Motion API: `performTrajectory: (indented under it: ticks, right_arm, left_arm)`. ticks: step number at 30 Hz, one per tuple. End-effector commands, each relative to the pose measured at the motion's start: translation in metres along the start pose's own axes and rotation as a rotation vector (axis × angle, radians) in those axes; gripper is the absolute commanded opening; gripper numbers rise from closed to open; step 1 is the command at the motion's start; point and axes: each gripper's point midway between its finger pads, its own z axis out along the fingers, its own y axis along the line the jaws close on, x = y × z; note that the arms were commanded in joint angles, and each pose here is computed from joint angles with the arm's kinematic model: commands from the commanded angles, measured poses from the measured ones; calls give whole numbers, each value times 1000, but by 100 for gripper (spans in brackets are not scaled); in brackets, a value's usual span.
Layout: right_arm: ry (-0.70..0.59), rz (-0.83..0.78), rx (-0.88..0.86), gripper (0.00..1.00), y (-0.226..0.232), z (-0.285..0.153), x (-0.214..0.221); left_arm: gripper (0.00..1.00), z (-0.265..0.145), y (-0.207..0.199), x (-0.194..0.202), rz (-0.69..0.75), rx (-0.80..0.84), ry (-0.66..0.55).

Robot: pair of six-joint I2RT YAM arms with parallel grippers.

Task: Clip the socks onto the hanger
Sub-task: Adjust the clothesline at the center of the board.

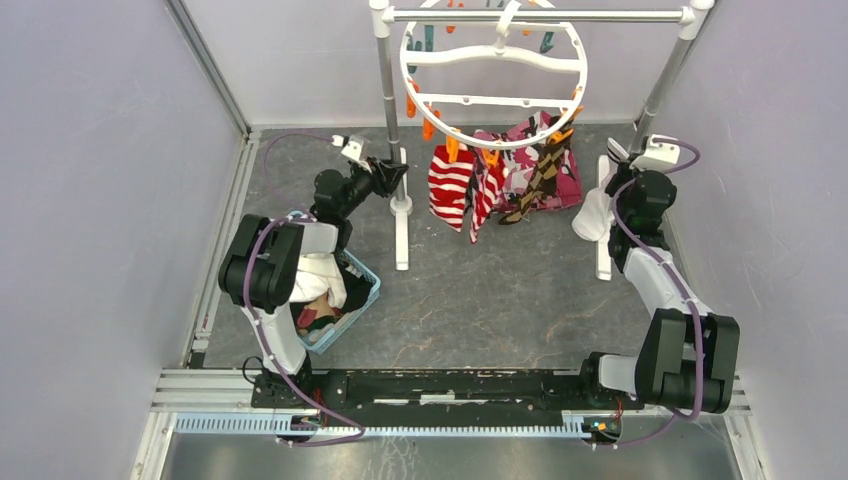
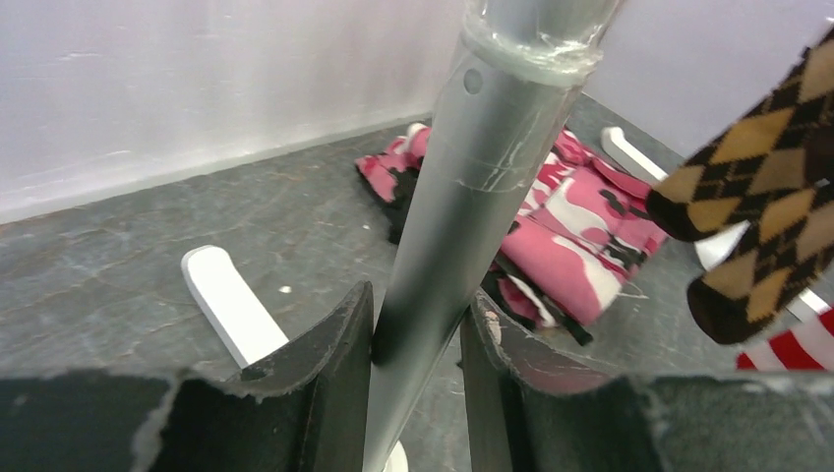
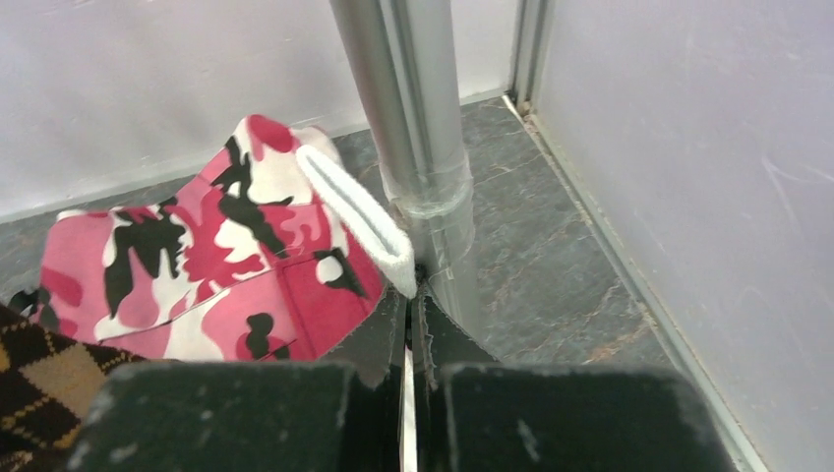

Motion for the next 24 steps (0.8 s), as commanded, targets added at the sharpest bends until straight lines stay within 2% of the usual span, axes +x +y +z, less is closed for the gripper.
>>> performTrajectory:
  ticks: [1, 6, 9, 14, 19, 24]
  right_arm:
    - [-102, 30, 15, 0, -17, 15, -42]
    - [-86, 54, 18, 0, -33, 24, -38]
    - [-86, 59, -41, 0, -25, 21, -37]
    - [-166, 69, -156, 0, -2, -12, -49]
    - [-167, 64, -185, 0, 13, -35, -48]
    - [-141, 73, -164, 0, 12, -55, -40]
  left_arm:
    - [37, -6, -45, -32, -23, 92, -92]
    - [37, -16, -69, -25, -36, 117, -81]
    - [37, -20, -85, -20, -41, 143, -69]
    - [38, -30, -96, -18, -55, 147, -67]
    - [40, -41, -96, -31, -73, 105, -85]
    - [47, -51, -94, -41, -78, 57, -80]
